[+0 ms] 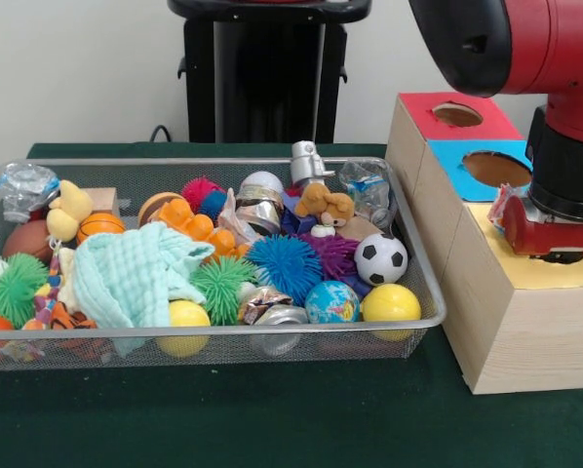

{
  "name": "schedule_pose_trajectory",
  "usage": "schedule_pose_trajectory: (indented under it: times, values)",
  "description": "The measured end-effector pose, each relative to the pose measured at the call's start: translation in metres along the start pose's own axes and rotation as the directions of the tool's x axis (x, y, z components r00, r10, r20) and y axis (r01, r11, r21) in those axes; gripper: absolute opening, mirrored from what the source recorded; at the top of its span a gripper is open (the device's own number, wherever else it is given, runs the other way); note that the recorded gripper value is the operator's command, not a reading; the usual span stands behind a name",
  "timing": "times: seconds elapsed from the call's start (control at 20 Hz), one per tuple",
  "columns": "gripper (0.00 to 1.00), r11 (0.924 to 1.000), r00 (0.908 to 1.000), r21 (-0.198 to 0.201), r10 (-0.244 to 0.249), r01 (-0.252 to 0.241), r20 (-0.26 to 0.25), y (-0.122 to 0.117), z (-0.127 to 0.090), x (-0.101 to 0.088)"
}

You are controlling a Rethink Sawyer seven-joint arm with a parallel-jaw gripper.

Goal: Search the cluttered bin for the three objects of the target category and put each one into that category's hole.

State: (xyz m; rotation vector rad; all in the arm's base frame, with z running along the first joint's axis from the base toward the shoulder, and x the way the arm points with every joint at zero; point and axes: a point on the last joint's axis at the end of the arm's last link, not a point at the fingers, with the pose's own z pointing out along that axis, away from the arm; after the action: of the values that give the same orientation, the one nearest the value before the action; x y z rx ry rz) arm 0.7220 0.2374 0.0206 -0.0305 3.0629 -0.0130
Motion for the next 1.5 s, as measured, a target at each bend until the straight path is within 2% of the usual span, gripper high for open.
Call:
schedule_pose_trajectory:
  times: [0.7, 1.1, 1.5]
  values:
    - [1.0, 0.9998, 0.9998, 0.014, -0.017, 0.017, -0.011, -0.002, -0.001, 0.001]
    - [1.0, 0.9988, 0.9986, 0.042, -0.025, 0.027, -0.046, -0.022, -0.013, -0.001]
    - [1.0, 0.9995, 0.9974, 0.019, -0.023, 0.024, -0.069, -0.02, -0.027, -0.005]
